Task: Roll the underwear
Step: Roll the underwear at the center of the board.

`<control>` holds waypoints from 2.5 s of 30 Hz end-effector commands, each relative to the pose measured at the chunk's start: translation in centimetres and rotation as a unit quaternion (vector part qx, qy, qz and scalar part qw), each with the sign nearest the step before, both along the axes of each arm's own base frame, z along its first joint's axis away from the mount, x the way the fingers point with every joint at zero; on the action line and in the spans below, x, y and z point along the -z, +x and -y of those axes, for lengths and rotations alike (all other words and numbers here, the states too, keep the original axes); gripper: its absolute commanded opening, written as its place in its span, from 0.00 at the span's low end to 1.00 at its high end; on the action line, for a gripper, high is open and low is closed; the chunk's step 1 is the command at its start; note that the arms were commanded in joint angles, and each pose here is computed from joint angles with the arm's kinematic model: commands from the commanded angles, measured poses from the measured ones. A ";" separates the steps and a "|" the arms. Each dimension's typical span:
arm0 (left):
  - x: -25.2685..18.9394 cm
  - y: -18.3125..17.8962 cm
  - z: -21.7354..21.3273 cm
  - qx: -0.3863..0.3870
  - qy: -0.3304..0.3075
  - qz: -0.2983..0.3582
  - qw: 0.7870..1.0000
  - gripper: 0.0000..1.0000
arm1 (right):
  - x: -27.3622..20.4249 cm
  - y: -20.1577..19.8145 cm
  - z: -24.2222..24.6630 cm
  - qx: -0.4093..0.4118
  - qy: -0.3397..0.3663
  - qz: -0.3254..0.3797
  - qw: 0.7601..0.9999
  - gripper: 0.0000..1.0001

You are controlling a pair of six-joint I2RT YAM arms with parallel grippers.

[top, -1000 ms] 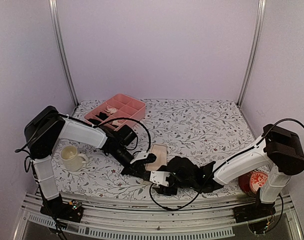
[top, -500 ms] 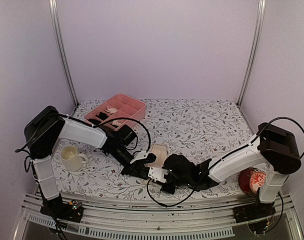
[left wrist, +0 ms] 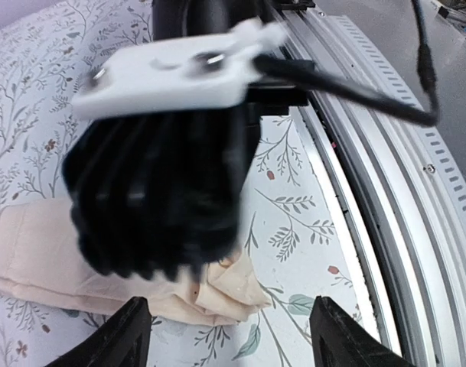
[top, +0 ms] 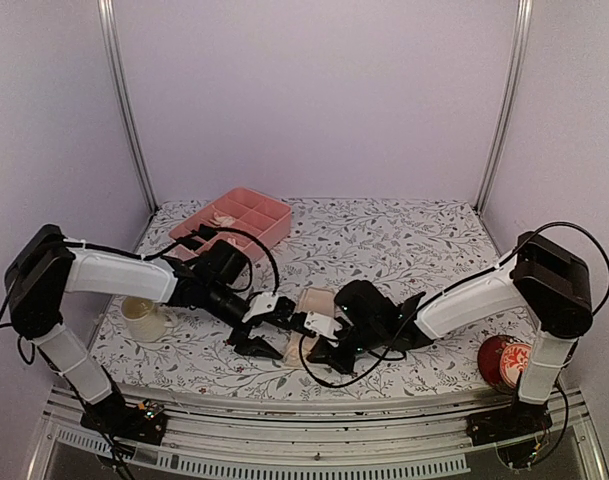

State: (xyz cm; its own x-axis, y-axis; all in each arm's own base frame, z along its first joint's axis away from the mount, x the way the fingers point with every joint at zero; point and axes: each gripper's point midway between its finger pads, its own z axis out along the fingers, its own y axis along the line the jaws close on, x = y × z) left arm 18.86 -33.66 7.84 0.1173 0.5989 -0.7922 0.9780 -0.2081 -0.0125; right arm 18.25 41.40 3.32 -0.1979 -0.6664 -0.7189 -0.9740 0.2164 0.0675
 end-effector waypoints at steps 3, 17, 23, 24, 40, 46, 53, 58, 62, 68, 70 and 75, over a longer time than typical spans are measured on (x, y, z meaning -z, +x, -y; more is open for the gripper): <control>-1.9 0.2 -0.3 0.001 -0.049 0.116 0.992 0.74 | 2.3 -1.5 0.4 -0.018 -0.007 -0.151 0.988 0.03; 2.6 -4.0 0.5 0.063 0.011 0.280 0.958 0.68 | 5.2 -1.3 0.7 0.001 -0.039 -0.247 0.968 0.03; 4.5 -3.4 1.0 0.056 0.043 0.299 0.952 0.64 | 5.1 -1.2 0.8 0.004 -0.041 -0.243 0.969 0.03; 4.7 -3.1 1.1 0.054 0.048 0.300 0.951 0.62 | 5.1 -1.2 0.8 0.004 -0.041 -0.242 0.969 0.03; 8.0 -1.3 -0.1 0.032 0.113 0.317 0.941 0.46 | 5.3 -1.6 1.3 -0.002 -0.049 -0.246 0.968 0.03; 8.9 -1.4 -0.5 0.041 0.134 0.311 0.940 0.38 | 5.2 -1.7 1.8 -0.004 -0.049 -0.251 0.967 0.03; 9.7 -1.4 -0.8 0.045 0.151 0.301 0.941 0.28 | 5.1 -1.5 2.3 -0.004 -0.050 -0.254 0.966 0.03; 10.2 -1.7 -0.7 0.053 0.161 0.284 0.944 0.09 | 4.0 -1.2 2.5 -0.003 -0.042 -0.239 0.970 0.03; 9.7 -2.2 -0.3 0.057 0.155 0.263 0.951 0.00 | 2.3 -0.6 2.6 0.006 -0.028 -0.208 0.978 0.16; 9.1 -3.1 0.1 0.067 0.151 0.209 0.964 0.00 | -0.5 0.8 3.9 0.035 -0.018 -0.134 0.990 0.51; 8.7 -3.4 0.3 0.070 0.150 0.185 0.969 0.00 | -2.2 1.9 4.8 0.064 -0.013 -0.088 0.994 0.62; 7.5 -3.7 0.8 0.077 0.142 0.103 0.981 0.00 | -6.2 3.2 8.0 0.147 -0.011 0.051 0.988 0.73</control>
